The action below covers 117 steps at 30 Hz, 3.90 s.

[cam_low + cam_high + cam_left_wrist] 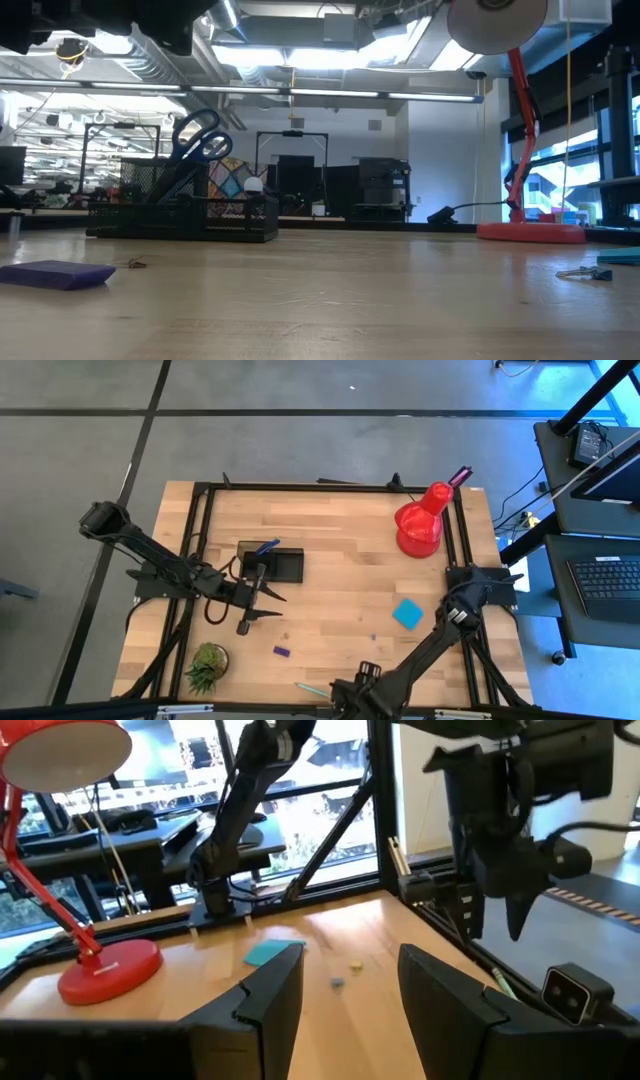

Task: Pick and place office supplies into organizer
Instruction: Put the blue pencil into the black desk organizer

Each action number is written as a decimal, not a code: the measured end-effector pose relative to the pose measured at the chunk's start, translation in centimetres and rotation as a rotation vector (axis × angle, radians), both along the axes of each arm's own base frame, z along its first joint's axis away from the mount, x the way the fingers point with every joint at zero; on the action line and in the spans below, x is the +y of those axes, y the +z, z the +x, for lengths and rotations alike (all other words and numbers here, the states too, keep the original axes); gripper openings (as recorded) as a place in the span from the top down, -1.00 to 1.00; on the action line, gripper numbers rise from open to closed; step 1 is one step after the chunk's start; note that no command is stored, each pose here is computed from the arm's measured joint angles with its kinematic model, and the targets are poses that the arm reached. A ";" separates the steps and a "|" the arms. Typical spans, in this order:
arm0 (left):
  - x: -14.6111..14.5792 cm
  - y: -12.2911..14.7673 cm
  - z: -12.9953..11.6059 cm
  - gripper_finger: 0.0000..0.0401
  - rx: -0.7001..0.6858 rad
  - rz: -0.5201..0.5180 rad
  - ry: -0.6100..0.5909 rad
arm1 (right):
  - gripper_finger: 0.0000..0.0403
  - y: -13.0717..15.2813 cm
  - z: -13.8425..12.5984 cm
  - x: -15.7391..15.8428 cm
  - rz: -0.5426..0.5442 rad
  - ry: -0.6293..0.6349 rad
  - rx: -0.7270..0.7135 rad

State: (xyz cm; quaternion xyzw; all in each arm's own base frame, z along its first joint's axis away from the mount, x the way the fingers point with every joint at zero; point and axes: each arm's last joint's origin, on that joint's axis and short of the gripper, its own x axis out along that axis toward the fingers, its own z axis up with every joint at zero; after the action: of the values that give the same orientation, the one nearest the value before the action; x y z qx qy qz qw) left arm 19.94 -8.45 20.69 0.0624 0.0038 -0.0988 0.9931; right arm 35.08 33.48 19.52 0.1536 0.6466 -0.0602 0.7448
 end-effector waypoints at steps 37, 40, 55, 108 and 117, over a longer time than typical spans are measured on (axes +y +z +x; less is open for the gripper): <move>0.0 -0.7 0.0 0.21 0.081 -0.020 0.003 | -0.29 -5.2 0.3 1.4 -0.098 -0.008 -0.018; 0.0 -0.7 0.0 0.21 0.080 -0.020 0.003 | -0.29 -5.6 0.3 1.5 -0.088 -0.021 0.007; 0.0 -0.7 0.0 0.21 0.080 -0.021 0.003 | -0.29 -5.9 0.1 1.8 -0.084 -0.036 0.016; 0.0 -0.7 0.0 0.21 0.080 -0.021 0.002 | 0.15 -6.2 0.0 0.4 -0.228 0.111 0.049; 0.0 -0.7 0.0 0.21 0.080 -0.021 0.002 | 0.15 -6.2 0.0 0.4 -0.253 0.108 0.027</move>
State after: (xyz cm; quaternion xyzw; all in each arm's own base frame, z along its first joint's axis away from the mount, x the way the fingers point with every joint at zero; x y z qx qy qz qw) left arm 19.91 -8.44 19.95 0.0480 0.0426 -0.1002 0.9929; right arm 35.11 33.87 13.30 0.0226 0.6510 -0.1031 0.7517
